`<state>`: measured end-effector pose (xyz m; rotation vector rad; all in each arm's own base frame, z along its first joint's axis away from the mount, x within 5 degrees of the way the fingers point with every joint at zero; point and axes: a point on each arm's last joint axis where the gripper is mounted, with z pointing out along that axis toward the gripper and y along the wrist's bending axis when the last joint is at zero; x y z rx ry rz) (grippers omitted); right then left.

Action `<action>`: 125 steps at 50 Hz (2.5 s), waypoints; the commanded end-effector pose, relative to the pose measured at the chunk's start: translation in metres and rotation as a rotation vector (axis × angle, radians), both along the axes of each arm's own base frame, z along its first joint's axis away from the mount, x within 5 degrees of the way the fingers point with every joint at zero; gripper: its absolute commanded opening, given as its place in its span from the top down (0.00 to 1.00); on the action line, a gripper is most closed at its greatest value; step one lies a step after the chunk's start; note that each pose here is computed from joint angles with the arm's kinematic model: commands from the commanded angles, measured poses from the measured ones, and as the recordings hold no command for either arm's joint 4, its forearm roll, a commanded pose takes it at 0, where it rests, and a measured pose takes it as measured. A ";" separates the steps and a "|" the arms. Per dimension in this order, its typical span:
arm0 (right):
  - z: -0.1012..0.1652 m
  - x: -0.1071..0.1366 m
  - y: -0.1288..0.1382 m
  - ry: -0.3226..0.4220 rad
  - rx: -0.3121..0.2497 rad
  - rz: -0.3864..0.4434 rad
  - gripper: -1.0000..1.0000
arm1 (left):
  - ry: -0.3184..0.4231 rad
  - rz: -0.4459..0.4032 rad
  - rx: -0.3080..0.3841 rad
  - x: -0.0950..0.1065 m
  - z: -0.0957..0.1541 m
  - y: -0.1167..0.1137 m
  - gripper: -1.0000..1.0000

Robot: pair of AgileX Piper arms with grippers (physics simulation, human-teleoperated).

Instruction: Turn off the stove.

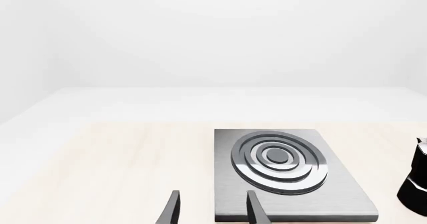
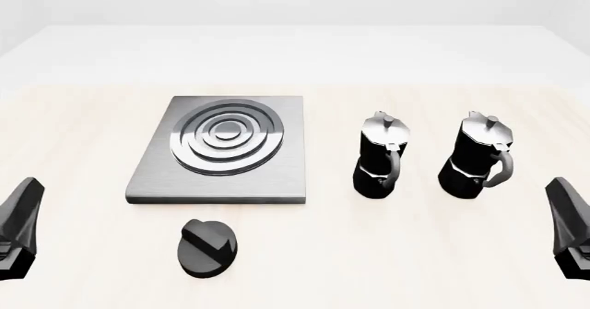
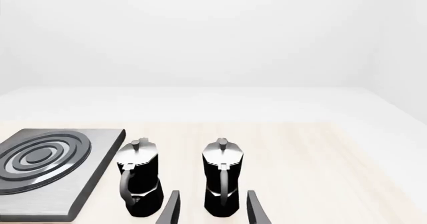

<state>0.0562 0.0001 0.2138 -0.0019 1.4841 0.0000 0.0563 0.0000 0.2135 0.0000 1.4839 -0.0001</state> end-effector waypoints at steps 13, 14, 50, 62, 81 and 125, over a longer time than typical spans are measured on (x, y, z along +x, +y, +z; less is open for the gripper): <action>0.004 0.002 0.001 0.003 -0.004 0.015 0.00 | 0.001 0.000 0.000 0.000 0.001 0.000 0.00; 0.004 0.002 0.001 0.003 -0.004 0.015 0.00 | 0.001 0.000 0.000 0.000 0.001 0.000 0.00; 0.024 -0.006 0.010 -0.020 0.016 0.193 0.00 | 0.001 0.000 0.000 0.000 0.001 0.000 0.00; 0.027 0.008 0.019 0.032 -0.013 0.285 0.00 | 0.001 0.000 0.000 0.000 0.001 0.000 0.00; 0.039 0.045 0.053 0.117 -0.152 0.482 0.00 | 0.001 0.000 0.000 0.000 0.001 0.000 0.00; 0.042 0.086 0.160 0.321 -0.295 0.844 0.00 | 0.001 0.000 0.000 0.000 0.001 0.000 0.00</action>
